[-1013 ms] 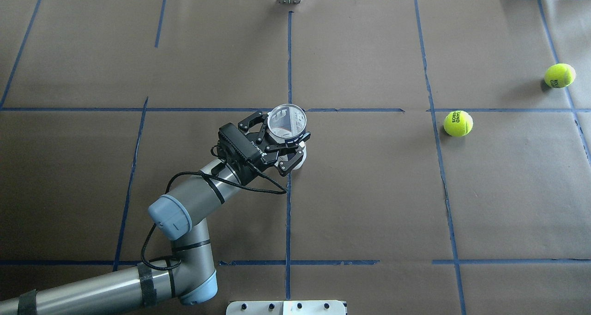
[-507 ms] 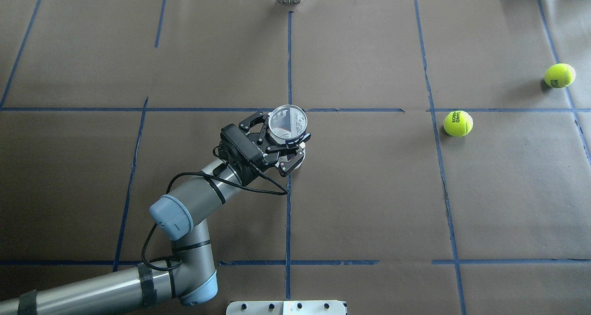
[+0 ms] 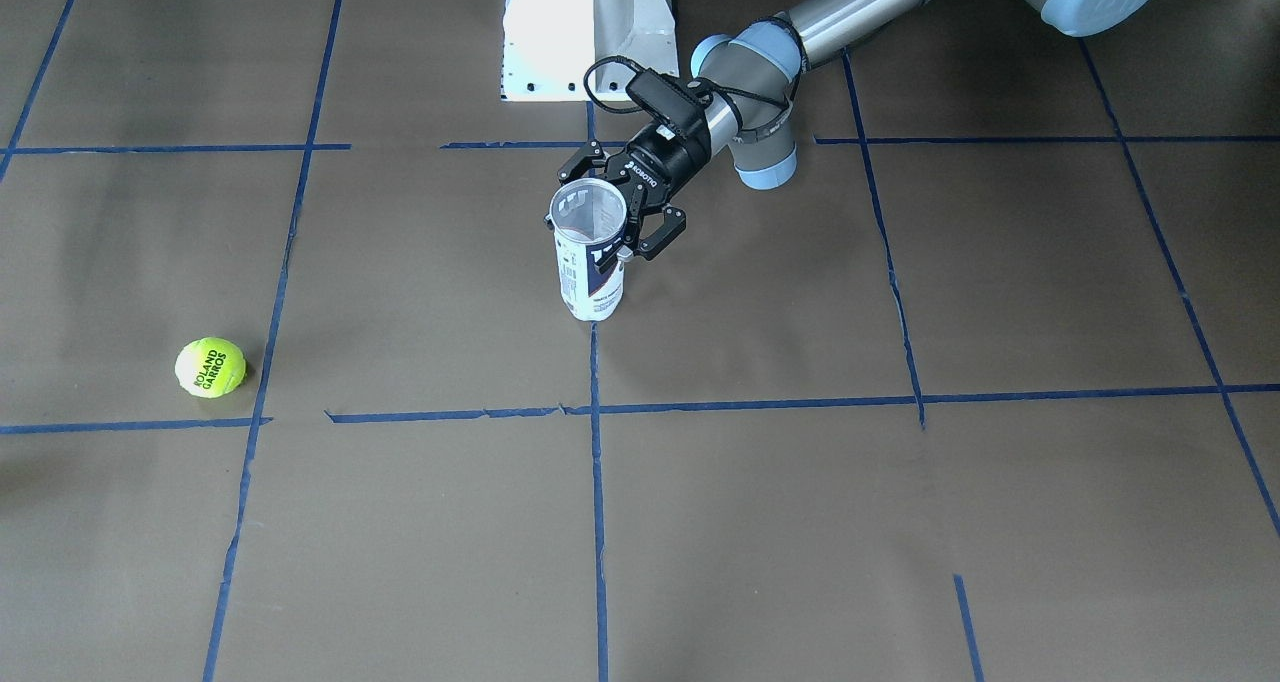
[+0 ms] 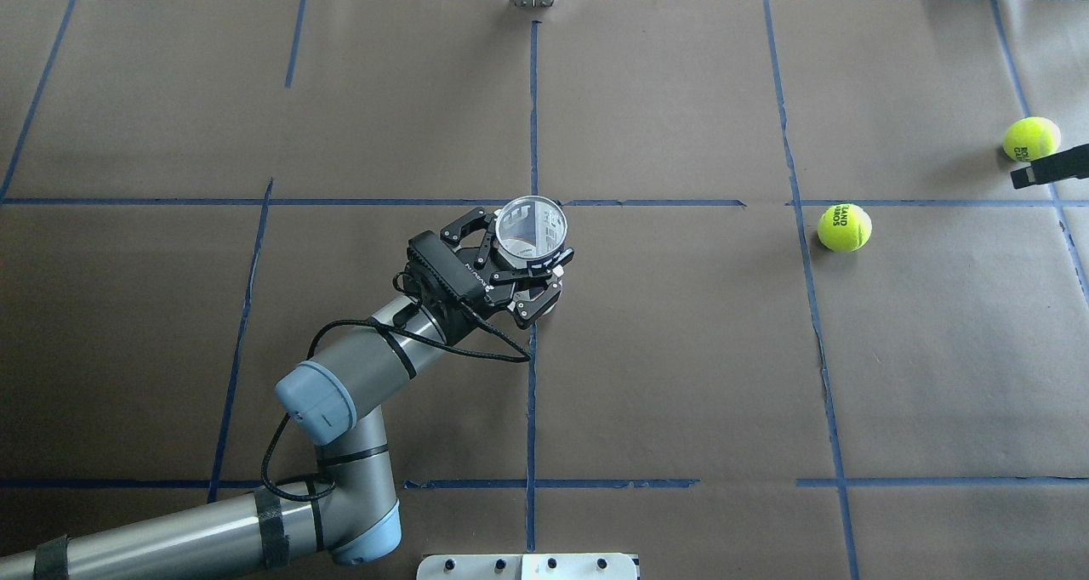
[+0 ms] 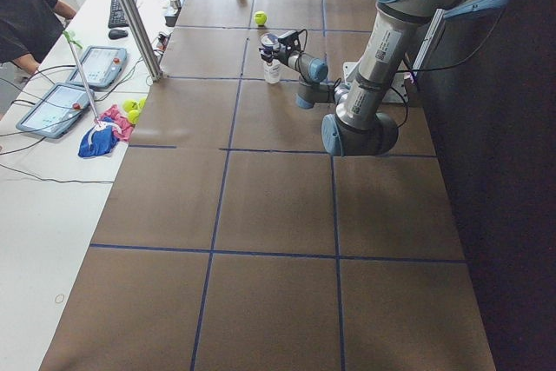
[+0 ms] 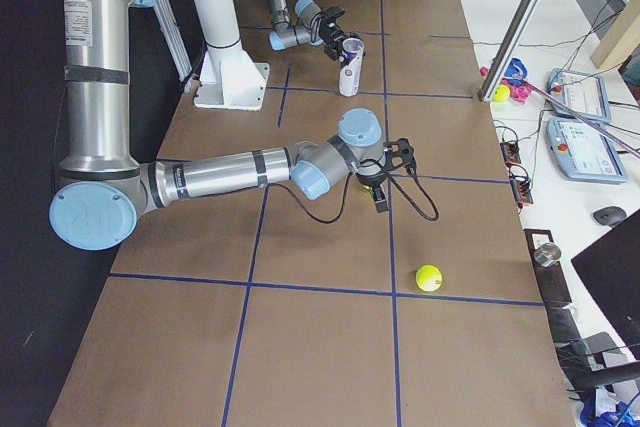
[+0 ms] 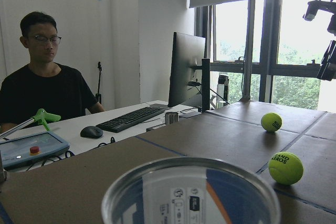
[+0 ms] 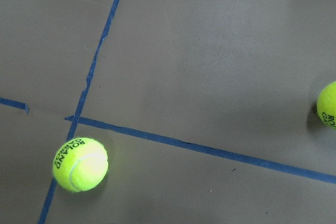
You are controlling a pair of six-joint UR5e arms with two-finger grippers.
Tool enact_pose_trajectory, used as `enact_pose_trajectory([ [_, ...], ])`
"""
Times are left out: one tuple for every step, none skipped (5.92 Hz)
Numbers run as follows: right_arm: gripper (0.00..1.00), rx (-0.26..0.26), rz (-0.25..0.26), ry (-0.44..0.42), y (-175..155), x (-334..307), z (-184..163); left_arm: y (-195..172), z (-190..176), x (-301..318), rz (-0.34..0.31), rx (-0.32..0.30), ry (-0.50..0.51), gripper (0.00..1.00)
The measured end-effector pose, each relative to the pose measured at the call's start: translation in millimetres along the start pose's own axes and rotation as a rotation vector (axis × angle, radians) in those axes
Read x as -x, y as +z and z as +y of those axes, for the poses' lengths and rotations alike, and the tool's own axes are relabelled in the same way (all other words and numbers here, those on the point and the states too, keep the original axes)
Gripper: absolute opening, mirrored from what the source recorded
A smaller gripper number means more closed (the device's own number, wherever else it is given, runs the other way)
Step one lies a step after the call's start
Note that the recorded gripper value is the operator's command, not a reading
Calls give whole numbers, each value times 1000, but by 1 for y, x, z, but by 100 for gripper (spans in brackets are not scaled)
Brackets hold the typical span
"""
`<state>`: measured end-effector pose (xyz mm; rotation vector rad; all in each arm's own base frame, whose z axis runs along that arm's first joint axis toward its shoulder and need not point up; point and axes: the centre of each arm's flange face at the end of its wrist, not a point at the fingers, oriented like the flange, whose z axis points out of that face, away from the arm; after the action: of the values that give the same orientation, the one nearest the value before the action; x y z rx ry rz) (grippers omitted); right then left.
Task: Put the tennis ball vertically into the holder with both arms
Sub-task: 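Hold the holder with the left gripper while the right arm reaches for a ball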
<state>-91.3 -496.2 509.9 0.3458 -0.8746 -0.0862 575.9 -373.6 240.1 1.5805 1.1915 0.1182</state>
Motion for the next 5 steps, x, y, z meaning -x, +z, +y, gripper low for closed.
enact_pose_trajectory([
  [99,-7,23,0,14,20,-7,0,0,0,0,-1,0,81],
  [100,-14,40,-3,29,43,-14,0,0,0,0,0,0,82],
  [100,-15,44,17,47,69,-20,0,1,0,0,1,0,82],
  [100,-5,40,43,66,90,-27,0,1,0,0,1,0,83],
  [100,11,40,53,82,100,-30,0,0,-1,1,1,-1,83],
])
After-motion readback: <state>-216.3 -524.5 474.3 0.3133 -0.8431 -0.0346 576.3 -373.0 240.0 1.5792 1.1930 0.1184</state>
